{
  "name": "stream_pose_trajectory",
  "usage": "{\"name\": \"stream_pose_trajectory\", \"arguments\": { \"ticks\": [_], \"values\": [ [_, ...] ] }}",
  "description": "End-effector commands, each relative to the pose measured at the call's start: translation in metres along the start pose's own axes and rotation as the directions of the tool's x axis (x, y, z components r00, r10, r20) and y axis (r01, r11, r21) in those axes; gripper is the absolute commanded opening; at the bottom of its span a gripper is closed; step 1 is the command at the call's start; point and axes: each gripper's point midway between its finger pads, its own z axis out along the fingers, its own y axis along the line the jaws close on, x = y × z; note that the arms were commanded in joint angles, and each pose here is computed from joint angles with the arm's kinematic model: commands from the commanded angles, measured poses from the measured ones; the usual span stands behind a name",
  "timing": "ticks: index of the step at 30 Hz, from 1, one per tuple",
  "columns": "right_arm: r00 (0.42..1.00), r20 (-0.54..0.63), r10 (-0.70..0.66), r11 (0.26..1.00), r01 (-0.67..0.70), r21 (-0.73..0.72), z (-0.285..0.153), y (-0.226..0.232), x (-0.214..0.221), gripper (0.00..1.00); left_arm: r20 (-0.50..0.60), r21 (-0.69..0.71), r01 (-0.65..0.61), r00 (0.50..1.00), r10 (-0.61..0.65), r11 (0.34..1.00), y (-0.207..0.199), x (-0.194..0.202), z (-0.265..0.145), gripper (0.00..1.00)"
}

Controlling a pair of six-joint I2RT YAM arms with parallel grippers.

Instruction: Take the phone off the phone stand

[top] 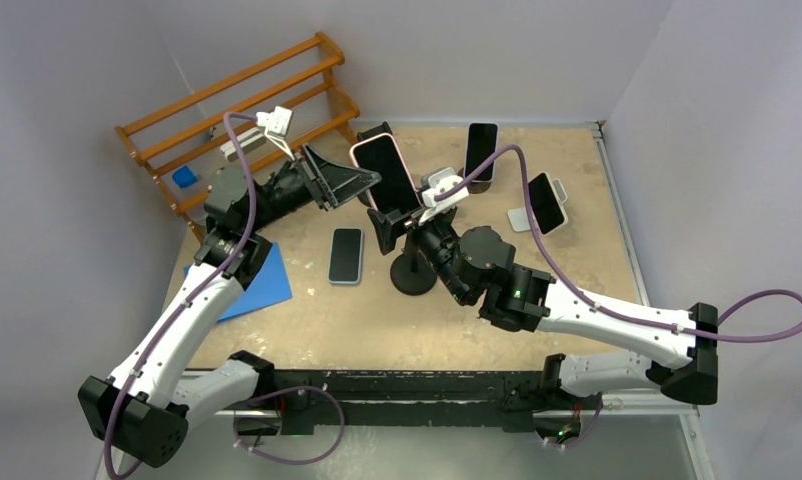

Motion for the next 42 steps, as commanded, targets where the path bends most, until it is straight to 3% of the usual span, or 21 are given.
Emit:
{"name": "stream_pose_trajectory", "arguments": {
  "ticks": [1,5,11,13,19,25,32,42],
  "values": [
    [0.986,0.137,0.091,0.996,-0.093,0.003,-0.003,-0.001,-0.053,0.00,0.022,0.062,-0.041,0.999,0.040,0.997,-0.023,-0.012,0.002,0.30],
    [0.987,0.132,0.088,0.996,-0.090,0.004,-0.002,-0.001,-0.052,0.00,0.019,0.052,-0.036,0.999,0.035,0.998,-0.020,-0.012,0.003,0.25],
    [0.990,0.120,0.079,0.997,-0.079,-0.001,-0.003,0.000,-0.049,0.00,0.019,0.042,-0.035,0.999,0.034,0.998,-0.017,-0.012,0.004,0.03],
    [0.990,0.116,0.076,0.997,-0.075,-0.011,-0.004,0.001,-0.048,0.02,0.022,0.038,-0.035,0.999,0.035,0.999,-0.017,-0.013,0.003,0.00],
    [0.994,0.096,0.061,0.997,-0.057,-0.042,-0.007,0.004,-0.043,0.50,0.040,0.024,-0.038,0.999,0.037,0.999,-0.016,-0.015,0.002,0.00],
    [0.994,0.086,0.066,0.995,-0.060,-0.077,-0.010,0.009,-0.043,0.79,0.066,0.011,-0.038,0.997,0.038,0.999,-0.015,-0.017,-0.001,0.00],
    [0.995,0.070,0.068,0.992,-0.060,-0.110,-0.011,0.014,-0.041,0.91,0.089,0.017,-0.050,0.995,0.049,0.999,-0.018,-0.019,-0.004,0.00],
    [0.993,0.080,0.089,0.989,-0.079,-0.127,-0.021,0.011,-0.054,0.99,0.129,-0.019,-0.091,0.987,0.093,0.996,-0.021,-0.024,-0.014,0.00]
  ]
}}
